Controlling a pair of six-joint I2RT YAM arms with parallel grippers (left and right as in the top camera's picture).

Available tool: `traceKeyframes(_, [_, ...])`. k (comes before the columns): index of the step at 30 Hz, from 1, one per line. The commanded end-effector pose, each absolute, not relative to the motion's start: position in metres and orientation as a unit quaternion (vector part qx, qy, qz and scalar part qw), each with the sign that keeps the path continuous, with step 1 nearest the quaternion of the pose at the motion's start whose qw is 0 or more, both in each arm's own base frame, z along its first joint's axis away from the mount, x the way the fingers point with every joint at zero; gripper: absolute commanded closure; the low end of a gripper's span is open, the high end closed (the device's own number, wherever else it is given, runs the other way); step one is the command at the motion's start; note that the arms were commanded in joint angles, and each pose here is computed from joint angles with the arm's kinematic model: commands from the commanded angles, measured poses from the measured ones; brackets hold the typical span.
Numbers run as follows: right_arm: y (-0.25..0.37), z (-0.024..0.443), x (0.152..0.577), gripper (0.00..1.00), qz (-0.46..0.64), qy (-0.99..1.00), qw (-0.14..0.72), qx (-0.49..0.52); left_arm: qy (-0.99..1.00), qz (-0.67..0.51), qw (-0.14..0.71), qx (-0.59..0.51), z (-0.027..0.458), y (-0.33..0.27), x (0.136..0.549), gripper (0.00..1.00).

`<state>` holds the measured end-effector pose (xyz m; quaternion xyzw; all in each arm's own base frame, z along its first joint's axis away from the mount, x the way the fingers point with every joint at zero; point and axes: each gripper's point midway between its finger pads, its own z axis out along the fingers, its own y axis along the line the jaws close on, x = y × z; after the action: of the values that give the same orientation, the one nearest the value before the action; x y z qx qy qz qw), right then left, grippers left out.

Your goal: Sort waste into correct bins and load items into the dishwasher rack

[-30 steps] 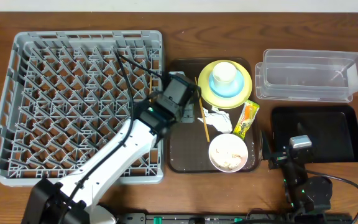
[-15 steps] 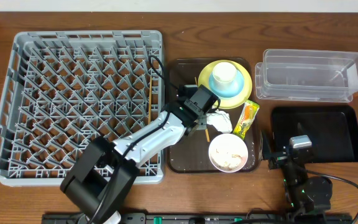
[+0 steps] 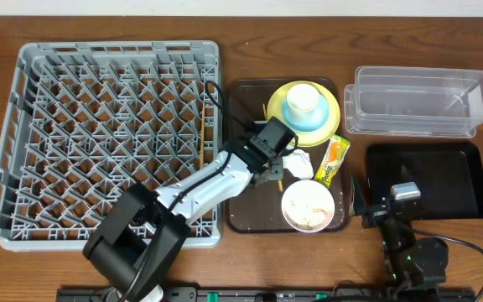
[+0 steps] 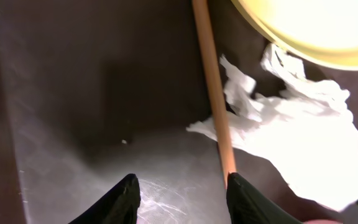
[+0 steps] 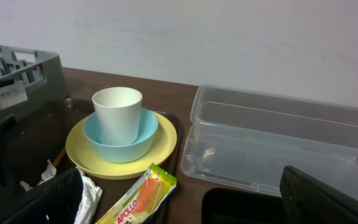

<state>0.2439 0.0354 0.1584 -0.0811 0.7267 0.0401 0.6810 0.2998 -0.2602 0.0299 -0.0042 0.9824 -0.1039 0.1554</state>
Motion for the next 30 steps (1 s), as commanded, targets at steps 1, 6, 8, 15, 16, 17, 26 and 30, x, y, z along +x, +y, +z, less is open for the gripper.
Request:
traceKeyframes(1, [0.031,0.157,0.244,0.01,0.038,0.729,0.680,-0.070,0.985,-0.104,0.140,0.005,0.023,-0.264,0.289,0.53])
traceKeyframes(6, [0.031,0.157,0.244,0.01,0.038,0.729,0.680,-0.070,0.985,-0.104,0.136,0.020,0.017,-0.273,0.281,0.54])
traceKeyframes(8, [0.031,0.157,0.244,0.01,0.038,0.729,0.680,-0.070,0.986,-0.101,0.133,0.024,0.012,-0.276,0.279,0.55])
traceKeyframes(15, [0.031,0.157,0.244,0.01,0.038,0.729,0.680,-0.070,0.990,-0.076,0.120,0.020,-0.016,-0.271,0.279,0.63])
traceKeyframes(16, [0.031,0.157,0.244,0.01,0.038,0.729,0.680,-0.070,0.990,-0.070,0.121,0.019,-0.018,-0.269,0.279,0.65])
traceKeyframes(17, [0.031,0.157,0.244,0.01,0.038,0.729,0.680,-0.070,0.990,-0.066,0.123,0.019,-0.019,-0.268,0.280,0.66])
traceKeyframes(26, [0.031,0.157,0.244,0.01,0.038,0.729,0.680,-0.070,0.985,-0.017,0.169,0.011,0.000,-0.247,0.292,0.75])
traceKeyframes(30, [0.031,0.157,0.244,0.01,0.038,0.729,0.680,-0.070,0.985,-0.012,0.172,0.013,0.005,-0.244,0.291,0.87])
